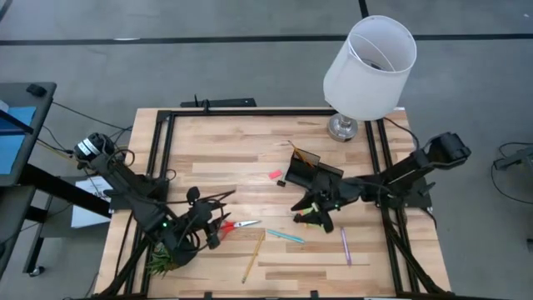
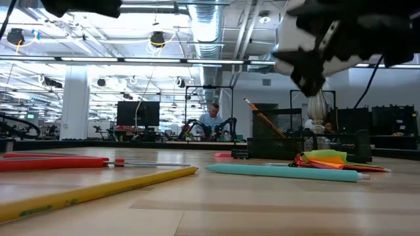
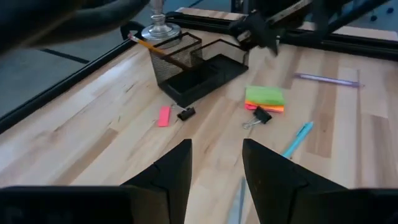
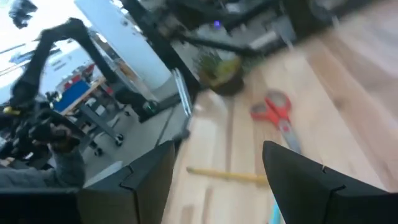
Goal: Pick and place office supplies into organizer
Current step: Put the blue pen into the desk organizer
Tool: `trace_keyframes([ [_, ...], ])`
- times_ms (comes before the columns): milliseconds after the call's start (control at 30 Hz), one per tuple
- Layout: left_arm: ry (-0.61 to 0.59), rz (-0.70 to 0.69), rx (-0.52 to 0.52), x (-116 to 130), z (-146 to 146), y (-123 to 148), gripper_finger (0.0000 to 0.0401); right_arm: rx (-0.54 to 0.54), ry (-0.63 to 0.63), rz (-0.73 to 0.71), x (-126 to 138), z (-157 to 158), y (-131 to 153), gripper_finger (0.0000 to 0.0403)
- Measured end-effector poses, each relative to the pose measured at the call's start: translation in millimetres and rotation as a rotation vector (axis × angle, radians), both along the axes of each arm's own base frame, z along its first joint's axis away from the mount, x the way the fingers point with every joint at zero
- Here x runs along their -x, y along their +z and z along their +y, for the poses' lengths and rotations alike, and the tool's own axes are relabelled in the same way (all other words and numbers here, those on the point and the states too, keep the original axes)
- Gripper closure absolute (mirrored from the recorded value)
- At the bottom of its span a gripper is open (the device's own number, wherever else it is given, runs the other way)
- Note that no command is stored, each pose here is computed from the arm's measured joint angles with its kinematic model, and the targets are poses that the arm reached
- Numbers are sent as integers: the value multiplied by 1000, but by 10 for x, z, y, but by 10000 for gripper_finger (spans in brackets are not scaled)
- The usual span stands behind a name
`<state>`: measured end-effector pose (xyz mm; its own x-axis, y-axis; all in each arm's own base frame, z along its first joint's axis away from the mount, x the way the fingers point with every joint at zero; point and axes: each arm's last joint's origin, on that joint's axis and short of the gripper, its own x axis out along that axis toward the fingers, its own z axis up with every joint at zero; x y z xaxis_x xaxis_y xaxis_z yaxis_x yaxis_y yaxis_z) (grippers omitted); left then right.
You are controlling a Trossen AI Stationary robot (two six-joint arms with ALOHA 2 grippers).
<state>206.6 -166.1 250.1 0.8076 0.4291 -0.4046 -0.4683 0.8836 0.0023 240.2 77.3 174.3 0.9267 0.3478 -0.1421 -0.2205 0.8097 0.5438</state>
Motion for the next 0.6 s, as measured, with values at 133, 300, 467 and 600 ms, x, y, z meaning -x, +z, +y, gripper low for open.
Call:
trace_keyframes([
  [133,10,-11,-10,-12,11,7,266,40,8,-90,35,116,212,163],
  [300,15,-12,1,-18,17,6,266,67,5,-14,77,295,488,163],
  [467,19,-14,2,-21,21,6,266,311,-215,314,139,448,642,163],
  [600,21,-16,1,-23,24,7,266,351,-262,438,167,636,685,163],
])
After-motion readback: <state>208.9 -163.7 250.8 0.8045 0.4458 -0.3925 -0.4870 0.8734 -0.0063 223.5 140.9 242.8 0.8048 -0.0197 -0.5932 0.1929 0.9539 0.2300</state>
